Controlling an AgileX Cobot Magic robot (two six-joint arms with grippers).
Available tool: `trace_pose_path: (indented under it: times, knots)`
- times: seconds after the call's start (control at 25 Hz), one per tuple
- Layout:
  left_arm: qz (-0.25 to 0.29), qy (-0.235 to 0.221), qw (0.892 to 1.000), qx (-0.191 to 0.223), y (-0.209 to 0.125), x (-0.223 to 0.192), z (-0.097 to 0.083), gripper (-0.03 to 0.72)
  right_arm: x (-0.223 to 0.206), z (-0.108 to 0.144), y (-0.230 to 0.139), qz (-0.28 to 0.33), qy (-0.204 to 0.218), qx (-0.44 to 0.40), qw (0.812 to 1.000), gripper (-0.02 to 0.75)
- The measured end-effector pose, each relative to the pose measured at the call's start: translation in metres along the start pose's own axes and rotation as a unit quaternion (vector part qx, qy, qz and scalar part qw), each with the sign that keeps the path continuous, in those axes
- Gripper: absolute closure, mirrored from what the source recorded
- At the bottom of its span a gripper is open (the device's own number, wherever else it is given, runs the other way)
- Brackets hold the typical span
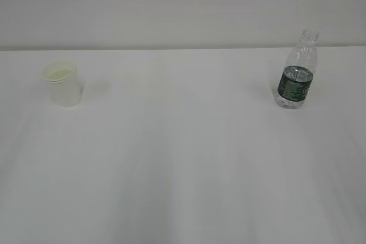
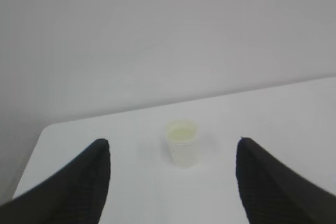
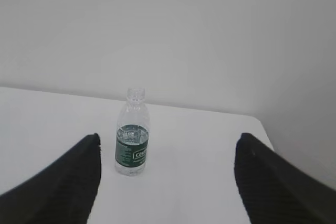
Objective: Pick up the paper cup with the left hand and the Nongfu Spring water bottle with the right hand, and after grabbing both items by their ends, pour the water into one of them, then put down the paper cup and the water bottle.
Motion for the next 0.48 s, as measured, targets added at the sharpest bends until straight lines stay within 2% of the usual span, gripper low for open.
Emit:
trace_pose_path:
  times: [0.28,0.48]
  knots:
    - [0.051,0.0,0.999,0.013,-0.013,0.001,0.0,0.151,0.006,0.0,-0.007,0.05,0.012,-0.002,0.999,0.147]
    - [0.083,0.002,0.996,0.016,-0.013,0.007,-0.001,0.181,0.009,0.006,-0.012,0.079,0.039,0.001,0.996,0.147]
Point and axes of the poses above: a point on each arm's last joint axis where the gripper is mounted, x pointing back along that axis away from the gripper, z along the wrist's bending axis when the last joint is at zero, y = z × x, the point moved 4 cm from there along -x, pointing out along that axis toward the gripper, and after that the axes turned 12 degrees about x, right-handed, at the moved point
